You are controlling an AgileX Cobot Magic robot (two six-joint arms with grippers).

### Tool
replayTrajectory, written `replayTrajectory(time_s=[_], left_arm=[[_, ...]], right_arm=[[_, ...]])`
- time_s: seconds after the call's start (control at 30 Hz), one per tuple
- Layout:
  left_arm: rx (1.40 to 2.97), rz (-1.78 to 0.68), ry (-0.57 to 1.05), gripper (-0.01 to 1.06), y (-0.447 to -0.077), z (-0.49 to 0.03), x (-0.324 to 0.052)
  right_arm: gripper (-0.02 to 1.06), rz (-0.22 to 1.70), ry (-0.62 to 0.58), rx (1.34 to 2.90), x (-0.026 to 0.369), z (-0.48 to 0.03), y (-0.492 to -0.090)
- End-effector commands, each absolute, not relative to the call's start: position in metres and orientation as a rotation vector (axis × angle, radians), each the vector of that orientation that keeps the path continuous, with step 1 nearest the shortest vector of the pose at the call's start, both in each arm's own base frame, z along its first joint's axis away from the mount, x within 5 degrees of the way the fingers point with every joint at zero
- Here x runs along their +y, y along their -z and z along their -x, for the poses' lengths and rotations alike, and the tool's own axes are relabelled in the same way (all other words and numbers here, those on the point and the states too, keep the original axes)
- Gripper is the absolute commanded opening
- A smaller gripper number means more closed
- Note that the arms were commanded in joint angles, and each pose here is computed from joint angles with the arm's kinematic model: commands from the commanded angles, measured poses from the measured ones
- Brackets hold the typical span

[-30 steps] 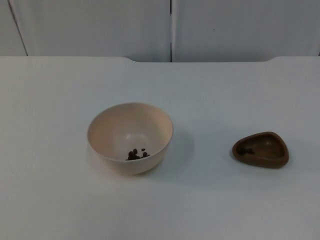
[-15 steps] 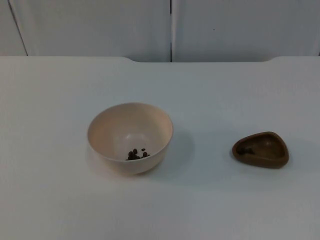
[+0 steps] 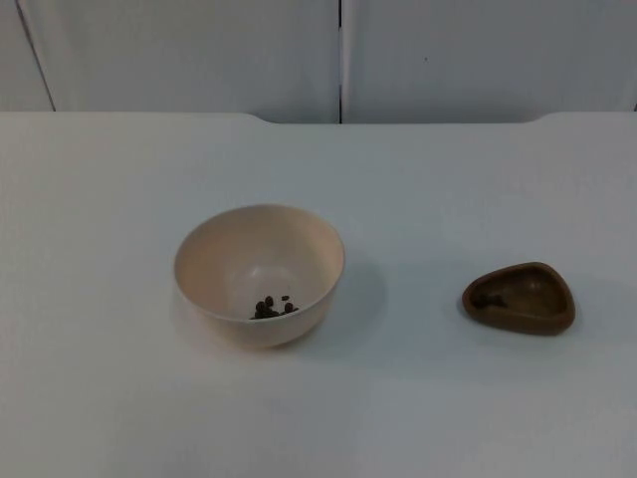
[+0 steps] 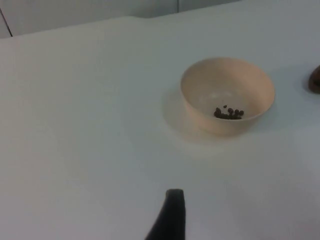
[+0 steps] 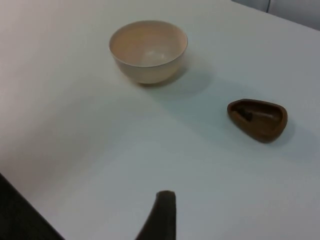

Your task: Pick up the bowl with the left hand and pour the coffee beans from the cup into the bowl with the right hand.

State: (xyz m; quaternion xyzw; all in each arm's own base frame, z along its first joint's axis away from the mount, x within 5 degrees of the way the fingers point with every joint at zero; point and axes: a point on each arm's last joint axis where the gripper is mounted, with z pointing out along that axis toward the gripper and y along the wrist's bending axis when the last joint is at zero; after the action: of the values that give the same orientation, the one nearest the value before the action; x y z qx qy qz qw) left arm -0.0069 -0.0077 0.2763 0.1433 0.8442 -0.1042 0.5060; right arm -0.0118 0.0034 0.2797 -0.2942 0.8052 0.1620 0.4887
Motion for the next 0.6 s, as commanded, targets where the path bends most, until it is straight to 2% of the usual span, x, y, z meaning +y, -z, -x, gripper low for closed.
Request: replayTrajectory(time_s=[0.0,0.37,0.43,0.53,0.57], left_arm=[[2.041,-0.337,0.251,0.77,-0.2746,0.007,-0.0075],[2.05,-0.289,0.245,0.77,-0.2745,0.0063,-0.0053],[2.051,-0.285,0.241,0.83,-0.2745,0.0062,-0.0049],[2.051,-0.285,0.241,0.98,-0.2745,0.0062,-0.0049],[2.051,-0.285,0.241,0.98,-0.2745,0.0062,-0.0049]], right_arm=[[0.77,0.715,-0.401,1.943,0.0038,0.0118,-0.2802],[0.77,0.715,-0.4,1.943,0.0038,0.0118,-0.2802],[0.77,0.715,-0.4,1.943,0.0038,0.0118,-0.2802],[0.77,0.715,-0.4,1.943,0.0038,0.0118,-0.2802],[0.77,0.715,-0.4,1.943,0.0038,0.0118,-0.2802]])
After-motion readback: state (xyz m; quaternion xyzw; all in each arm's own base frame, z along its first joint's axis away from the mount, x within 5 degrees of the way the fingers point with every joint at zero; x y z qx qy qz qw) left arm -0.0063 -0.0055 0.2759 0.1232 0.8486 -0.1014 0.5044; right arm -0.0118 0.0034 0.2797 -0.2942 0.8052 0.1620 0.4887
